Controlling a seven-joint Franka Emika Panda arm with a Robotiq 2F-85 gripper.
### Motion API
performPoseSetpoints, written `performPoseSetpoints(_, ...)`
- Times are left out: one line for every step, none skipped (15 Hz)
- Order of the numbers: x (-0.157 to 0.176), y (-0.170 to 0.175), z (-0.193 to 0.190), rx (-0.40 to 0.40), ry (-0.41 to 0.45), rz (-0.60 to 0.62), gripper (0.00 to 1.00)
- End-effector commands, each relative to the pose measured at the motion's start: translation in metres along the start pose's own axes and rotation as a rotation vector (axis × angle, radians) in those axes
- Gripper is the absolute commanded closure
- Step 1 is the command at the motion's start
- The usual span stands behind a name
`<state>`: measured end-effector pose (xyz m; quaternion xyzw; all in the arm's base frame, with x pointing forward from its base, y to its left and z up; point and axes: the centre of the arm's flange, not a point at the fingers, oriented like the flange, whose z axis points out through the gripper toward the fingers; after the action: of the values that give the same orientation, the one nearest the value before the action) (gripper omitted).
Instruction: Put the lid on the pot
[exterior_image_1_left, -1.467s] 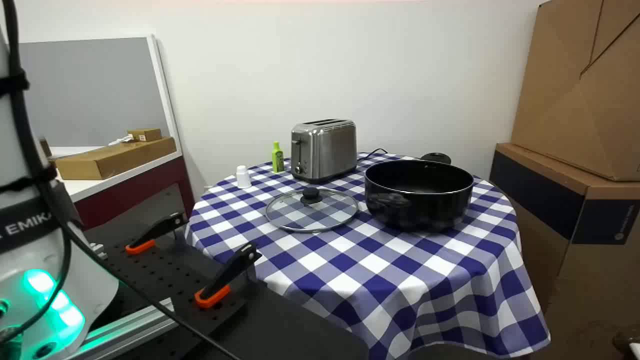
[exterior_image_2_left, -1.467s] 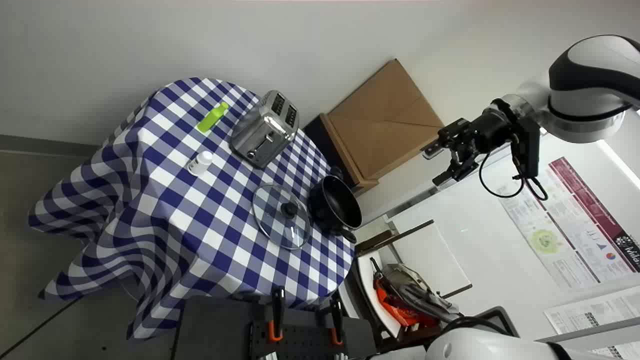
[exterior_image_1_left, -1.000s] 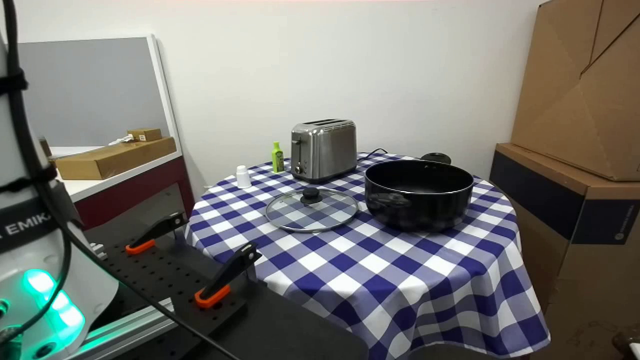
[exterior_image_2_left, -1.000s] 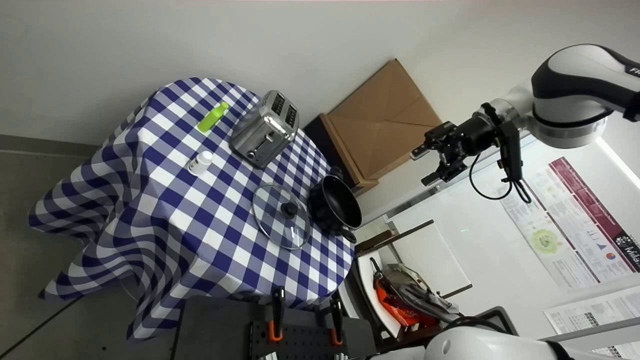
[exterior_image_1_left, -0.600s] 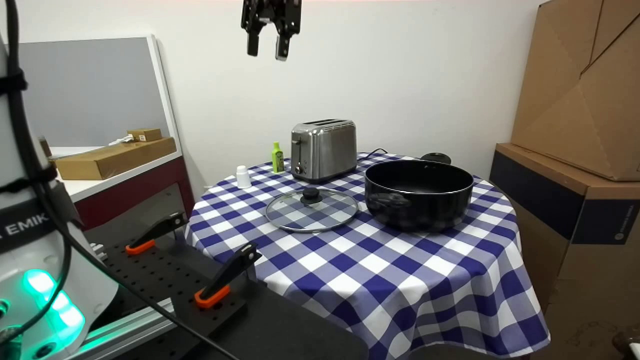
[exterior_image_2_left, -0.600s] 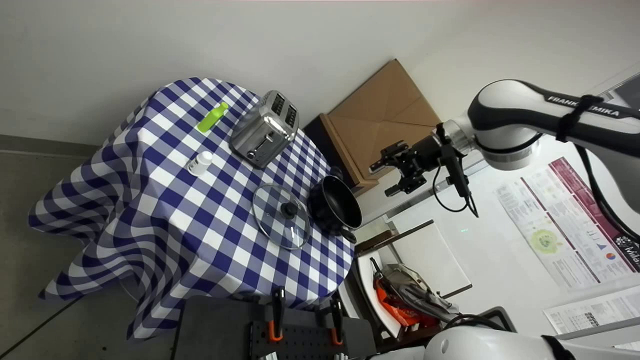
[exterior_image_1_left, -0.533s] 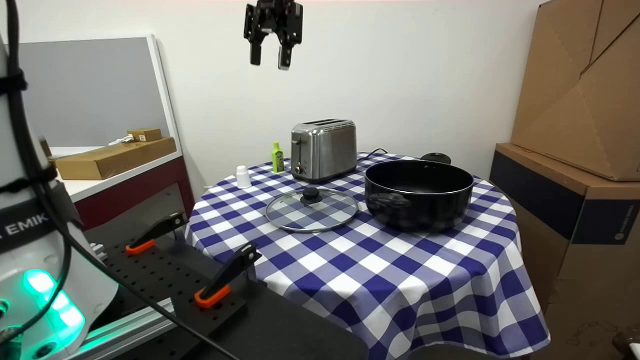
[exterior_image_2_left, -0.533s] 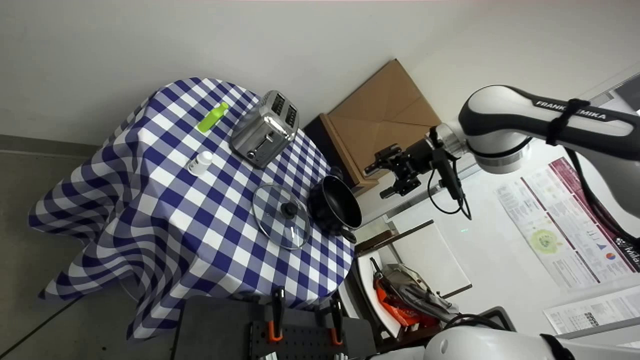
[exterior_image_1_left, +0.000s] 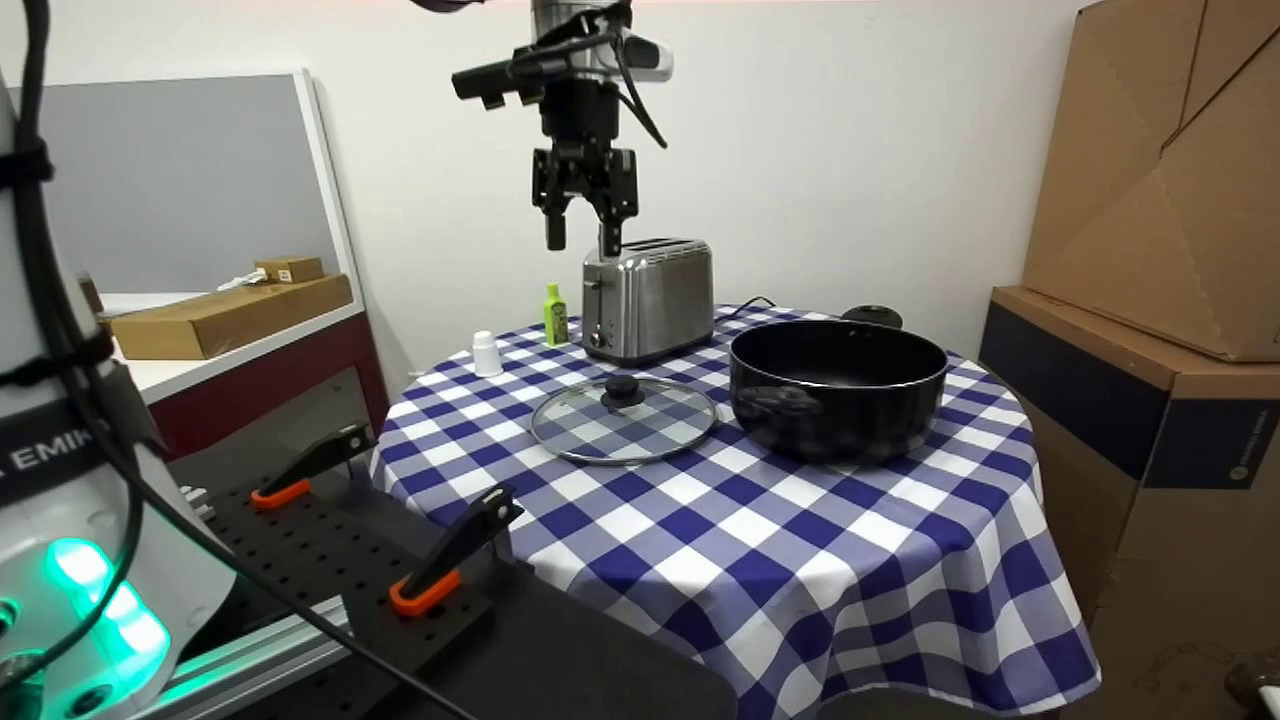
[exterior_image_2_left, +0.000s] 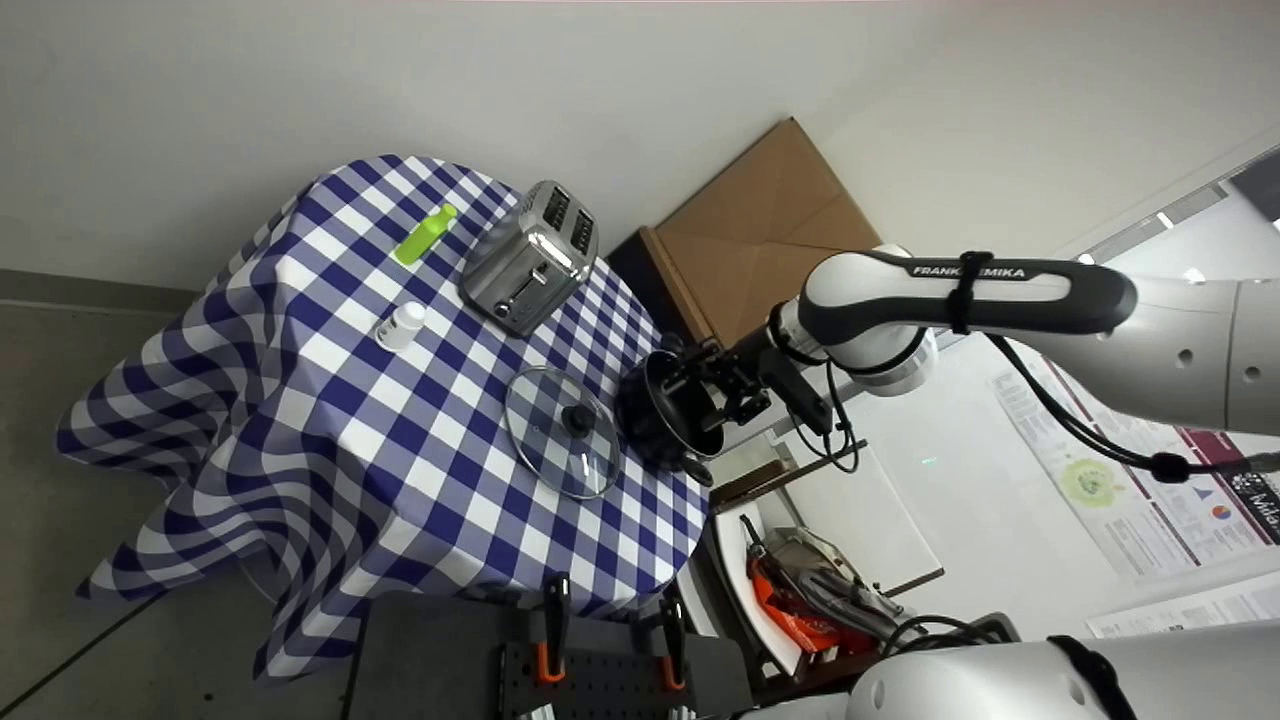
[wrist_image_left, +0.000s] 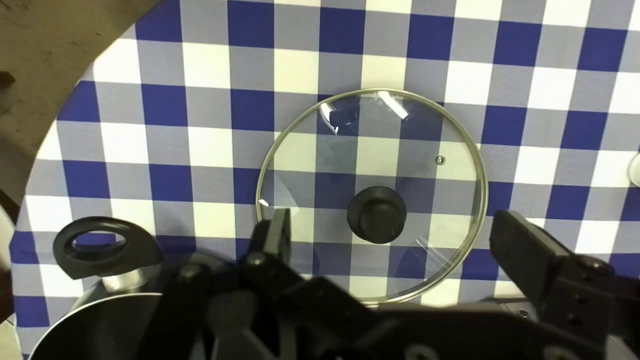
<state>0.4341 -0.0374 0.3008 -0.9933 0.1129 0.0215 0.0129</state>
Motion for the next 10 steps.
performPoseSetpoints(0.031, 0.005, 0.041, -0.017, 0.019, 0.032, 0.00)
performPoseSetpoints(0.037, 0.006, 0.052, -0.012, 0.015, 0.033, 0.00)
performPoseSetpoints(0.042, 0.006, 0.062, -0.011, 0.009, 0.035, 0.00)
performPoseSetpoints(0.048, 0.006, 0.072, -0.009, -0.004, 0.039, 0.00)
performPoseSetpoints(0.054, 0.006, 0.081, -0.004, -0.019, 0.043, 0.00)
performPoseSetpoints(0.062, 0.007, 0.090, 0.002, -0.033, 0.052, 0.00)
performPoseSetpoints(0.068, 0.007, 0.097, 0.008, -0.046, 0.059, 0.00)
performPoseSetpoints(0.075, 0.005, 0.105, 0.011, -0.056, 0.063, 0.00)
performPoseSetpoints(0.081, 0.004, 0.111, 0.013, -0.062, 0.069, 0.00)
performPoseSetpoints(0.087, 0.000, 0.119, 0.007, -0.069, 0.067, 0.00)
